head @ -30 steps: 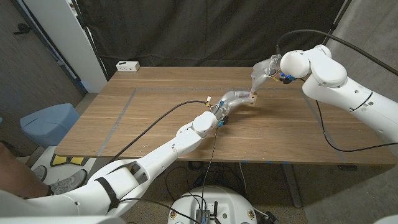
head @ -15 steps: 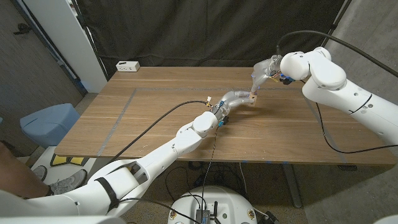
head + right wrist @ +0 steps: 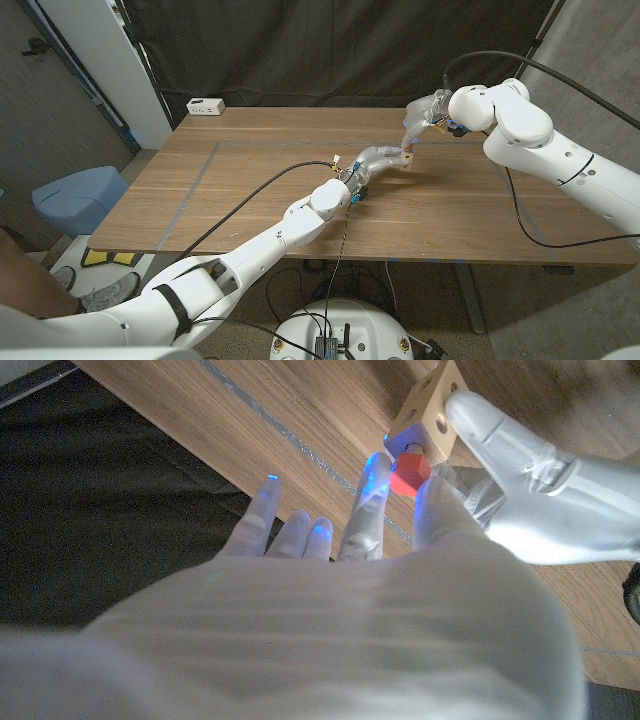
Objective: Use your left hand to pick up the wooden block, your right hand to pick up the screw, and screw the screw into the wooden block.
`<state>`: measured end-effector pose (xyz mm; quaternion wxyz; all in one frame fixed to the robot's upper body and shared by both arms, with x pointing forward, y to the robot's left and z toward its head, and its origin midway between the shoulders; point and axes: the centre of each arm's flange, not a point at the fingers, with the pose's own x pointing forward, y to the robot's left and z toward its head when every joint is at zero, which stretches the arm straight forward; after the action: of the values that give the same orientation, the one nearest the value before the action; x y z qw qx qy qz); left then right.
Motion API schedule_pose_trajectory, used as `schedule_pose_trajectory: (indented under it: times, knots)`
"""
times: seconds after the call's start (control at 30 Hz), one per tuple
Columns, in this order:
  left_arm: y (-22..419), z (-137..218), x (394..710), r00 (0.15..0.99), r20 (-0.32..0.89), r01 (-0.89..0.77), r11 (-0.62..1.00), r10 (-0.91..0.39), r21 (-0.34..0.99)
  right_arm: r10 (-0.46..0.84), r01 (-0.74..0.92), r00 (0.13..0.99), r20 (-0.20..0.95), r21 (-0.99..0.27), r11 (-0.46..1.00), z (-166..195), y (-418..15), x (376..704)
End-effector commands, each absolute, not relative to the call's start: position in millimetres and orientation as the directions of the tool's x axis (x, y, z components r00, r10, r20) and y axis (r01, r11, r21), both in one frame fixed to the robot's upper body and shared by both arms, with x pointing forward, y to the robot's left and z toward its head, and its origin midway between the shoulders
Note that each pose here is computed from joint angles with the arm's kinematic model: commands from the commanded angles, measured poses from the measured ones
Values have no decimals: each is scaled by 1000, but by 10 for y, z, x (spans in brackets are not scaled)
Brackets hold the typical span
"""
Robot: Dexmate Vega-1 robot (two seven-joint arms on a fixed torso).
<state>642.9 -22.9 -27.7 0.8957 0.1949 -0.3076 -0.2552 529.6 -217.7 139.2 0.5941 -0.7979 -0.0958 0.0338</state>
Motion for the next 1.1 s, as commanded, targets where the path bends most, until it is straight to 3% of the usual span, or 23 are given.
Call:
schedule_pose_trajectory:
  times: [0.03, 1.1]
  knots:
    - [-218, -281, 6428, 683, 452, 336, 795, -575, 505, 182, 120, 981, 69, -952, -283, 1348, -2134, 5326]
    - [-200, -306, 6415, 688, 449, 332, 797, -570, 504, 172, 162, 978, 121, -955, -247, 1258, -2112, 5369]
